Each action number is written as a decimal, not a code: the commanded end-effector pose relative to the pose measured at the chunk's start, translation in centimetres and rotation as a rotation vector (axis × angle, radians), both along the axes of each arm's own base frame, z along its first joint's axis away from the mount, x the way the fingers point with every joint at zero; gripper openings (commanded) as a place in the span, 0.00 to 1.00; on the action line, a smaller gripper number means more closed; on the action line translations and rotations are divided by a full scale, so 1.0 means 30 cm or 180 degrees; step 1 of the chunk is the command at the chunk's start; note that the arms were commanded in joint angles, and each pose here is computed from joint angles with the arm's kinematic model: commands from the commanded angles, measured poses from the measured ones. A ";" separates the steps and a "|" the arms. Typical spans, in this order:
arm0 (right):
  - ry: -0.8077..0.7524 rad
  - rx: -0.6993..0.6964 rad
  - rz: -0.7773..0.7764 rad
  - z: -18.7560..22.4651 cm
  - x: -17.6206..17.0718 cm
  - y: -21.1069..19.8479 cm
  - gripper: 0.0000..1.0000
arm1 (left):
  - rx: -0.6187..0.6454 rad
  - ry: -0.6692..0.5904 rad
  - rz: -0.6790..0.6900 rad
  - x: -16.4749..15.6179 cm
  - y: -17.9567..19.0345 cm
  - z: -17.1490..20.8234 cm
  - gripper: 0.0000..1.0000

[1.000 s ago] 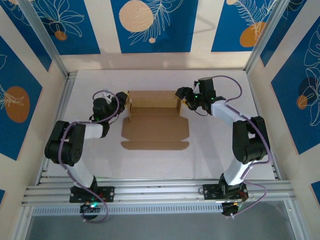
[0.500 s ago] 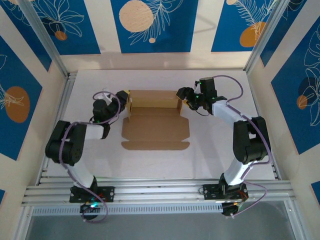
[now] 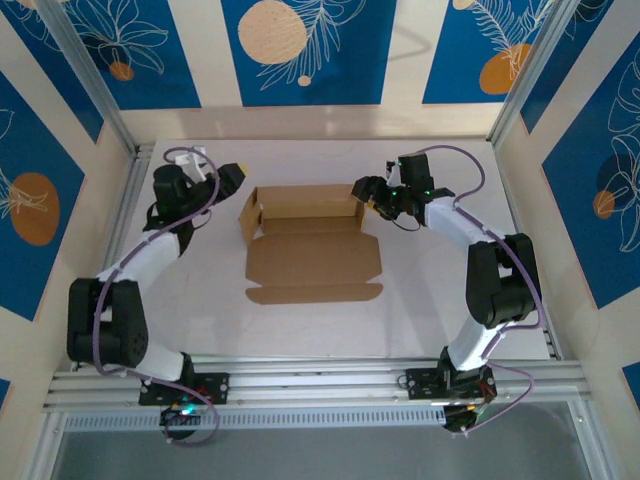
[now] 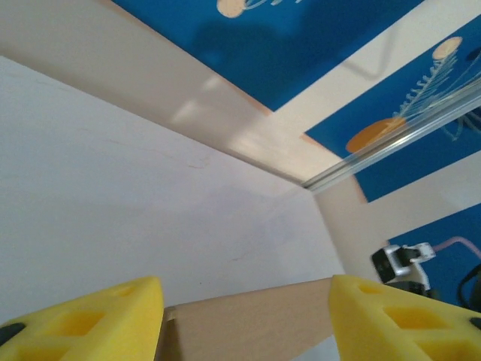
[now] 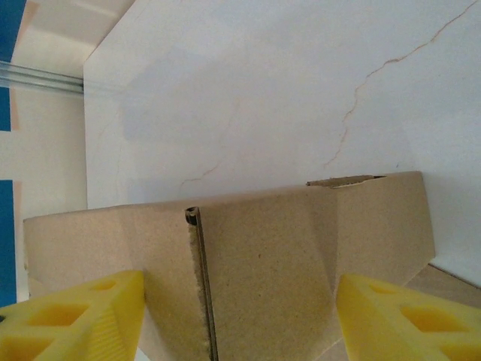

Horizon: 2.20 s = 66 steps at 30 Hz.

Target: Fold the paper box

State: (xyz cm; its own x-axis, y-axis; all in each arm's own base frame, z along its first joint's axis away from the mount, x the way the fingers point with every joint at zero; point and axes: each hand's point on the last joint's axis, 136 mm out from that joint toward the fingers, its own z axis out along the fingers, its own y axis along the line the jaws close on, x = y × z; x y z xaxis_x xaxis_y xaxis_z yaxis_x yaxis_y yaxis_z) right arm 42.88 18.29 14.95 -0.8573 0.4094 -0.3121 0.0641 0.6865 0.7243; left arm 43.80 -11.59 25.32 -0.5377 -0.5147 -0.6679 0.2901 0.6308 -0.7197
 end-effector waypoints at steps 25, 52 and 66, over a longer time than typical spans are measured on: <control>0.0368 -0.0129 0.0227 -0.087 -0.050 0.036 0.67 | 0.1432 0.0809 -0.0807 -0.219 -0.122 -0.408 0.66; 0.0382 -0.0001 0.0408 -0.092 -0.044 0.055 0.68 | 0.1785 -0.0517 -0.0606 -0.198 -0.184 -0.402 0.81; 0.0356 0.0063 0.0422 -0.073 -0.036 0.046 0.68 | 0.2017 -0.0689 -0.1185 -0.260 -0.268 -0.445 0.89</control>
State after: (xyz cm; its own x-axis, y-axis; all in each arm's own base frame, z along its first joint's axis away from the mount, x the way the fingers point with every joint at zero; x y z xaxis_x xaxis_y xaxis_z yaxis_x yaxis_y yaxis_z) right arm 44.67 17.71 15.10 -0.8645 0.3723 -0.3377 0.0229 0.7002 0.7136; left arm 38.48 -16.10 13.58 -0.4032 0.0914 -0.9105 0.5127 0.8468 -0.1420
